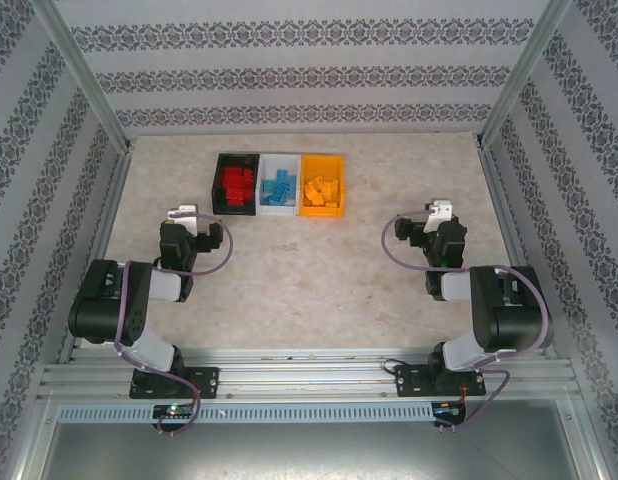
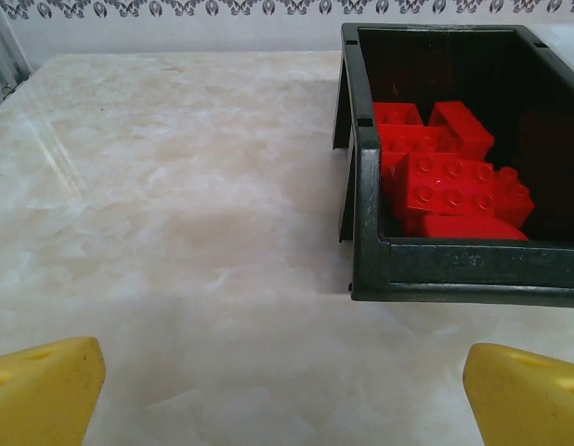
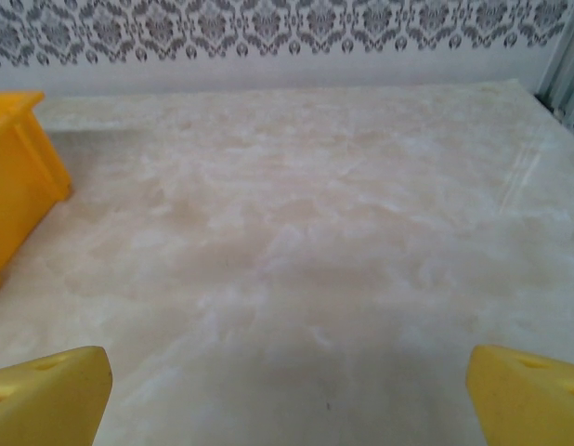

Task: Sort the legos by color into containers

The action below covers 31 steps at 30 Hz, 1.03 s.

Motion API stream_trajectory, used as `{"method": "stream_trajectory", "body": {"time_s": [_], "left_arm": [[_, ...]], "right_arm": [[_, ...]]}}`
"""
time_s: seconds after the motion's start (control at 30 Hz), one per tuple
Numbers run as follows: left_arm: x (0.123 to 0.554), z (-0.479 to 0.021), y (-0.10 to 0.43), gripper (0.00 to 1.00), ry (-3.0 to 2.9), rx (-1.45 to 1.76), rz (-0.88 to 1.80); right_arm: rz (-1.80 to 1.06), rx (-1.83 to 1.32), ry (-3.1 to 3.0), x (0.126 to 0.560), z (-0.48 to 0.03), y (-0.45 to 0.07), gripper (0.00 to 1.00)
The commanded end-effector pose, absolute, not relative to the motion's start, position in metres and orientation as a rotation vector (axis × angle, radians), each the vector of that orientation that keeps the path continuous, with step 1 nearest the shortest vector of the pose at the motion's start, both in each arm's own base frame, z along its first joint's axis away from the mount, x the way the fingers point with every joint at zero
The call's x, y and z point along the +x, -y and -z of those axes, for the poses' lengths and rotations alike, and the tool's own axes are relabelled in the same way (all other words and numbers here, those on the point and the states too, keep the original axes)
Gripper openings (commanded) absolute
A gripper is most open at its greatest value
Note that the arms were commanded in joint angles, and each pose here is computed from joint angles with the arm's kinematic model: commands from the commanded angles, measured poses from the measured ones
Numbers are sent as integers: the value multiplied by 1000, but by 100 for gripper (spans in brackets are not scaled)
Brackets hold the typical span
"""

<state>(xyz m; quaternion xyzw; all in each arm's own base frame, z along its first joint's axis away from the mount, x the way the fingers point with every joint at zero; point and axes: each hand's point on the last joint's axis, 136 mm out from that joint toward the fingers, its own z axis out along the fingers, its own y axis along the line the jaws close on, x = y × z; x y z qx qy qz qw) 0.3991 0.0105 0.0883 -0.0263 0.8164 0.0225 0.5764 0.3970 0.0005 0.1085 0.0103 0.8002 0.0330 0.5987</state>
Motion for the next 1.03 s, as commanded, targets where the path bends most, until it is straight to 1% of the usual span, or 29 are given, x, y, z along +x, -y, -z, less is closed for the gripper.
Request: {"method": "stream_trajectory", "body": {"time_s": [0.0,1.0], "left_arm": [[400,-88,-11,100,-1920,-41,-55],[400,-88,-11,100,-1919,-41,-54]], "right_arm": [[-68,7,-1874,399,-106,-5,98],[-41,-4,-1872,398,-106,-7,98]]}}
